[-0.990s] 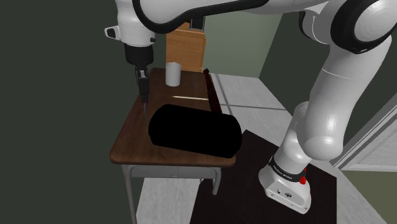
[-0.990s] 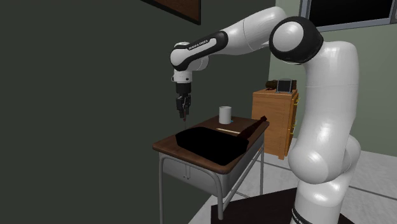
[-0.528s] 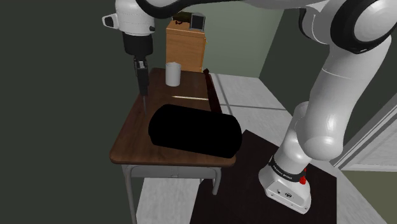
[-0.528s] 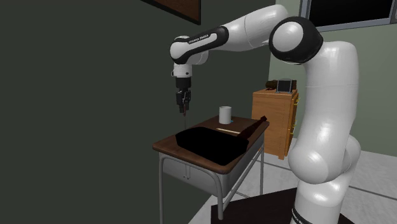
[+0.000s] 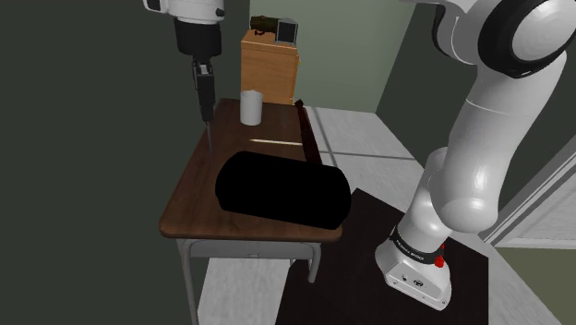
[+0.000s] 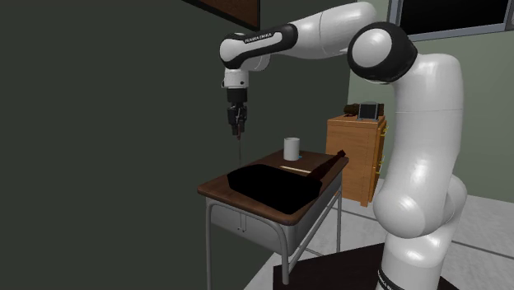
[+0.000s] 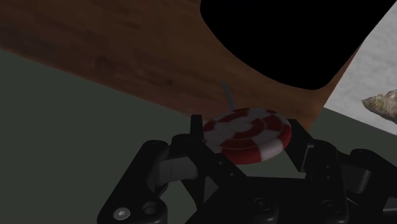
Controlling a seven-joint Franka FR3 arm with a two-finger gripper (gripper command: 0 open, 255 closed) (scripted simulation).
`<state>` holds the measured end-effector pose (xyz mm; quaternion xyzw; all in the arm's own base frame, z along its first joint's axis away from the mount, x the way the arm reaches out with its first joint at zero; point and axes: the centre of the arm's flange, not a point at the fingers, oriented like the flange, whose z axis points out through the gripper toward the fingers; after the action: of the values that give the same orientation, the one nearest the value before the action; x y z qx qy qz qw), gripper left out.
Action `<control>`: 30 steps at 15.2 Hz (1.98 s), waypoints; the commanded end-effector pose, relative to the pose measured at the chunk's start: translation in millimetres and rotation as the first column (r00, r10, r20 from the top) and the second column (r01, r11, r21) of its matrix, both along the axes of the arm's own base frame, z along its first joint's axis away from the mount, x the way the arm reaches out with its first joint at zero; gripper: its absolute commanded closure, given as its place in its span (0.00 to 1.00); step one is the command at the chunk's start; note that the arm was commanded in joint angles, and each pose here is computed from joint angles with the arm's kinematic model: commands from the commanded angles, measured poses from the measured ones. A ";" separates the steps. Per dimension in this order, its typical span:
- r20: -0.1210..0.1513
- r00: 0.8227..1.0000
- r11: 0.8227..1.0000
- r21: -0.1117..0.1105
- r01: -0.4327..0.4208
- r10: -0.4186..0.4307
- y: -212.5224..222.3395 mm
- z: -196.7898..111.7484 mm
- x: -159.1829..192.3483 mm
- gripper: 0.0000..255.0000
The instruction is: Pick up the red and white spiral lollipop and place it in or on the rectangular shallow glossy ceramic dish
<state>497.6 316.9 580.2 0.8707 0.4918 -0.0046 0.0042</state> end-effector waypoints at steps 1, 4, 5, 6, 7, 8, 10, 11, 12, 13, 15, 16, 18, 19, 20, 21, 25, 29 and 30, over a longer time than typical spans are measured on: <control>0.000 1.000 1.000 0.000 0.000 0.000 0.1 10.4 0.0 1.00; 0.000 1.000 1.000 0.000 0.000 0.000 0.1 26.2 0.0 1.00; 0.000 1.000 1.000 0.000 0.000 0.000 0.1 31.5 0.0 1.00; 0.000 1.000 1.000 0.000 0.000 0.000 0.1 36.8 0.0 1.00; 0.000 1.000 1.000 0.000 0.000 0.000 0.1 42.1 0.0 1.00; 0.000 1.000 1.000 0.000 0.000 0.000 0.1 47.3 0.0 1.00; 0.000 1.000 1.000 0.000 0.000 0.000 -5.3 54.3 -11.6 1.00; 0.000 1.000 1.000 0.000 0.000 0.000 -10.7 57.5 -23.3 1.00; 0.000 1.000 1.000 0.000 0.000 0.000 -16.1 60.6 -34.9 1.00; 0.000 1.000 1.000 0.000 0.000 0.000 -21.5 63.7 -46.5 1.00; 0.000 1.000 1.000 0.000 0.000 0.000 -32.3 70.0 -69.8 1.00; 0.000 1.000 1.000 0.000 0.000 0.000 -37.7 73.1 -81.4 1.00; 0.000 1.000 1.000 0.000 0.000 0.000 -48.6 79.4 -104.7 1.00; 0.000 1.000 1.000 0.000 0.000 0.000 -54.0 82.5 -116.3 1.00; 0.000 1.000 1.000 0.000 0.000 0.000 -59.4 85.7 -127.9 1.00; 0.000 1.000 1.000 0.000 0.000 0.000 -64.8 88.8 -139.5 1.00; 0.000 1.000 1.000 0.000 0.000 0.000 -81.3 93.1 -175.0 1.00; 0.000 1.000 1.000 0.000 0.000 0.000 -81.3 72.0 -175.0 1.00; 0.000 1.000 1.000 0.000 0.000 0.000 -81.3 66.7 -175.0 1.00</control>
<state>323.3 234.9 652.3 0.8707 0.4917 -0.0050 0.0043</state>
